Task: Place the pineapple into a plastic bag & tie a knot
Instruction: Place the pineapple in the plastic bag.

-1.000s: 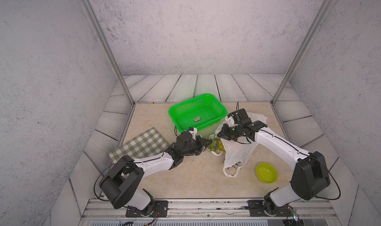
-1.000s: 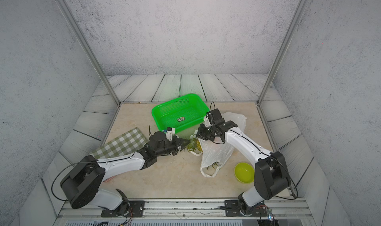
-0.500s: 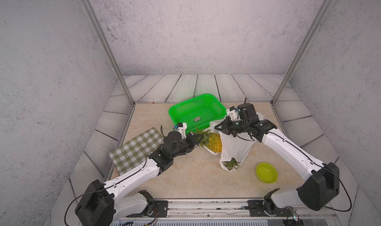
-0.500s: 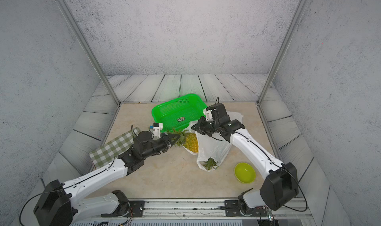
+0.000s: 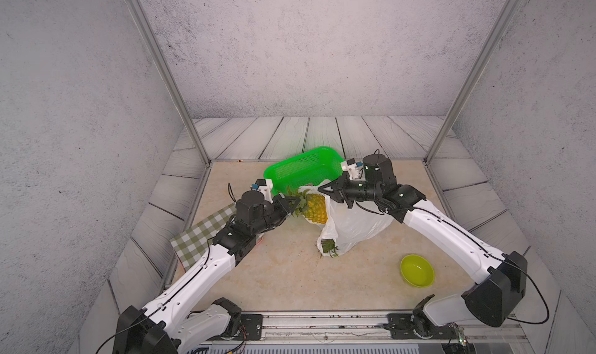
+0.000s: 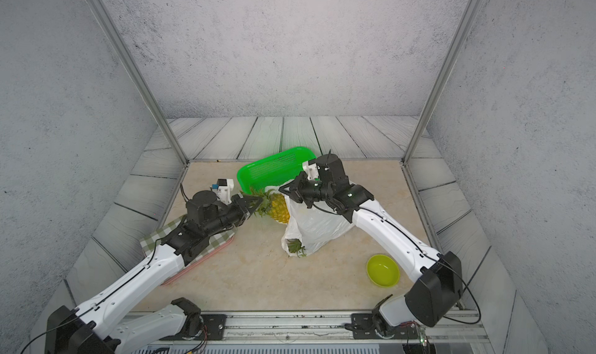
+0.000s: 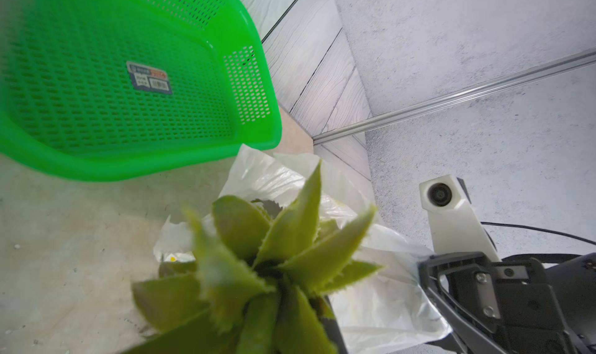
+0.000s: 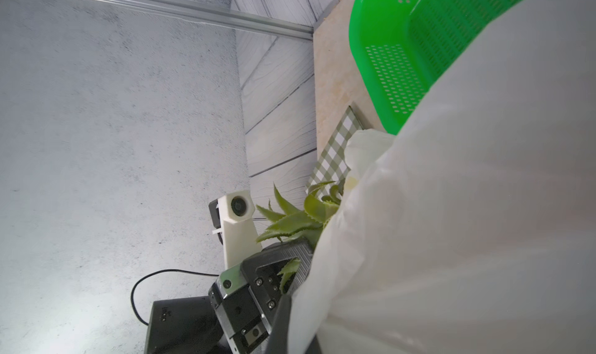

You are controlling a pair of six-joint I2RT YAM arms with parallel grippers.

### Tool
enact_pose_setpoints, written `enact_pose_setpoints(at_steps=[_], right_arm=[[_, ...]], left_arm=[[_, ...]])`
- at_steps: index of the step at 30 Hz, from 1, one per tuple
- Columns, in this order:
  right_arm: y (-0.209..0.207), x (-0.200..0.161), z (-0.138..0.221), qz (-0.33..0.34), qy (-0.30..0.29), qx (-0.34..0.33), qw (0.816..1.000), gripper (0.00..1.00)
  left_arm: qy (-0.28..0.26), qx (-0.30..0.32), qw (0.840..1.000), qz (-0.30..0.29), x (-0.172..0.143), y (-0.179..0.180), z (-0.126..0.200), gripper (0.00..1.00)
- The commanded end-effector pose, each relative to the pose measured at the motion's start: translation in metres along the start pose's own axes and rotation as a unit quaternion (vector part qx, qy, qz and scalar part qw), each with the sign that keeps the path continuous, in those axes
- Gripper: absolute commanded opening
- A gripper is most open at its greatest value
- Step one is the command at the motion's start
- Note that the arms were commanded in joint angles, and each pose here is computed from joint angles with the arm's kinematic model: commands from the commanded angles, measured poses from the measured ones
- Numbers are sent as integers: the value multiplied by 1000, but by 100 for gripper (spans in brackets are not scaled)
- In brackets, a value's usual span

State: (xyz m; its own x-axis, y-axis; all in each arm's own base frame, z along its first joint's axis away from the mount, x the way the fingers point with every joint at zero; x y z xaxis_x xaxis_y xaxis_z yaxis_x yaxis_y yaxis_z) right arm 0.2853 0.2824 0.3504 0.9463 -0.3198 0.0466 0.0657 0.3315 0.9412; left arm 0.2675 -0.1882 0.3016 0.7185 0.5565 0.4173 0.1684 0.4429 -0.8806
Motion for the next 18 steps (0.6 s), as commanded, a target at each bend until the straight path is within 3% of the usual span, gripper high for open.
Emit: enact_pose_setpoints(at_steps=[1, 6, 12, 18], right_arm=[[14, 0, 8, 8, -8, 22, 1000, 0], [-38, 5, 1, -25, -4, -11, 1000, 0], [-105, 11, -5, -53, 8, -56, 997, 0], [-126, 14, 2, -32, 15, -76, 996, 0]], left_arm=[[-21, -60, 998, -25, 14, -30, 7, 0], [-18, -84, 996, 17, 7, -12, -9, 0], [20, -114, 993, 24, 1, -12, -30, 0], [52, -105, 993, 34, -18, -2, -55, 0]])
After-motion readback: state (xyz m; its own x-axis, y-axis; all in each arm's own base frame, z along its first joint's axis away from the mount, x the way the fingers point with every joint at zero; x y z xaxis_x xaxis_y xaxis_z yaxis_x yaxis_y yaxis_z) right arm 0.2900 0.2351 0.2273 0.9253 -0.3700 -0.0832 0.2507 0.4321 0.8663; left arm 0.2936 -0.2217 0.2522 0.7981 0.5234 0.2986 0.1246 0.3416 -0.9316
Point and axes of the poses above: each gripper's point midway between its finger pads, its own z axis back along the fingers, its own y axis along the line the jaws close on, x = y × z, the point moved 5 cm from there along z, back along the fingers, and after that the axes turned 4 degrees about -z, right-handed, at the moved point
